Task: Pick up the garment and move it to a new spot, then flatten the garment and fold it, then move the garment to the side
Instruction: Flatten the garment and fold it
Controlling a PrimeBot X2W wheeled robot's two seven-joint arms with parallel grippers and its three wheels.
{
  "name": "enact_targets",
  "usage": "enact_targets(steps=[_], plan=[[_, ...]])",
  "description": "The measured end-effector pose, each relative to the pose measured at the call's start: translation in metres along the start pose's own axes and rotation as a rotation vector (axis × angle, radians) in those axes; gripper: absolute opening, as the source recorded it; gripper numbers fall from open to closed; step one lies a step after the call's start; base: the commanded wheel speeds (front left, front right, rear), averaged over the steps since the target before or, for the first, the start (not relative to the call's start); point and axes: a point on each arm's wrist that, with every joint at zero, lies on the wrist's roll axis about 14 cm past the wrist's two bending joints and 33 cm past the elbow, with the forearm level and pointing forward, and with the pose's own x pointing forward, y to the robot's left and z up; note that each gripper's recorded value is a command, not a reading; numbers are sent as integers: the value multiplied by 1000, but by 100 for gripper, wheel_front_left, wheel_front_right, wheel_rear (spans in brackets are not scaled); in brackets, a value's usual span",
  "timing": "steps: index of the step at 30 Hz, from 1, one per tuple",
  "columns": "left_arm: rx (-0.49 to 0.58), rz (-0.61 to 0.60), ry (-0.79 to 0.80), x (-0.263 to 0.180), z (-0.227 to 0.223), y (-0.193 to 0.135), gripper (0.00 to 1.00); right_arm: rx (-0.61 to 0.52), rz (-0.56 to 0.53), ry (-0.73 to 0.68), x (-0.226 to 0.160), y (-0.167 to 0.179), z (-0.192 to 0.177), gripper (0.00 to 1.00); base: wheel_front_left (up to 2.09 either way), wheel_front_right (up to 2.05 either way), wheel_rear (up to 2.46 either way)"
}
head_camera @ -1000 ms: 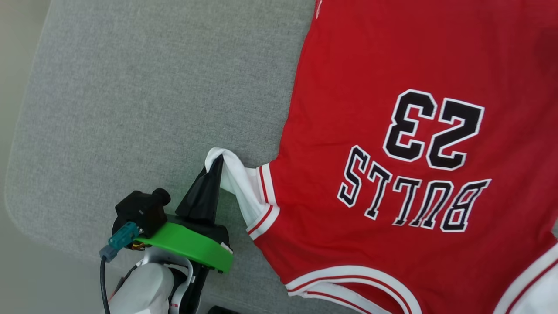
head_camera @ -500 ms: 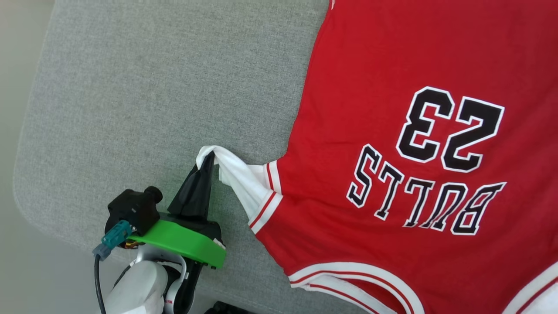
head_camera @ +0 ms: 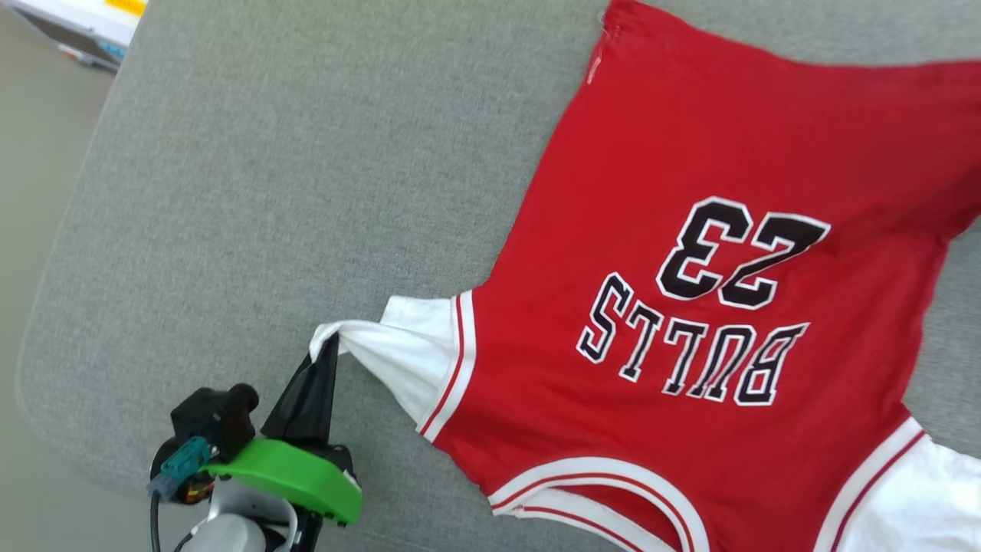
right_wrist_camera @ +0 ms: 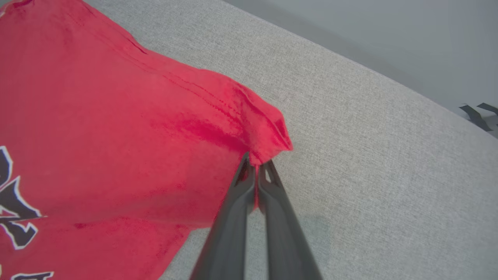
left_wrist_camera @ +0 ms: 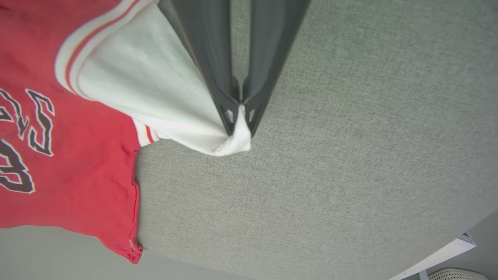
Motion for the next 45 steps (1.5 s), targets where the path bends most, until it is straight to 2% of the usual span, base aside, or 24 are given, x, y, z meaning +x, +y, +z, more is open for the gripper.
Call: enact_targets(steps=[6,13,21,25,26,27,28,29,33,39,42,45], plan=[[1,-5,-9,-16,4,-1,0,19,-53,44,-52,-19,-54,0,0,0,0],[7,-43,-23,-23,10,-10,0,164,-107,139,-103,-28,-150,0,0,0,0],[8,-96,-40,-22,16,-24,0,395,-99,310,-145,14,-279,0,0,0,0],[14,-100,-34,-22,15,-24,0,457,-82,338,-154,36,-304,0,0,0,0],[16,-101,-32,-22,15,-24,0,463,-85,330,-154,38,-305,0,0,0,0],[19,-99,-32,-22,15,-24,0,471,-92,309,-154,38,-302,9,0,0,0],[22,-99,-32,-21,15,-24,0,472,-99,284,-154,37,-298,97,0,0,0],[24,-101,-32,-21,16,-24,0,466,-108,255,-154,36,-293,100,0,0,0],[27,-112,-33,-20,17,-27,0,421,-128,115,-153,28,-255,100,0,0,0],[31,-123,-25,-20,16,-32,0,235,-127,-200,-155,8,-130,100,0,0,0],[34,-125,-26,-18,17,-33,0,124,-88,-264,-151,15,-81,100,0,0,0],[31,-127,-28,-14,17,-35,0,2,-28,-234,-134,33,-54,100,0,0,0]])
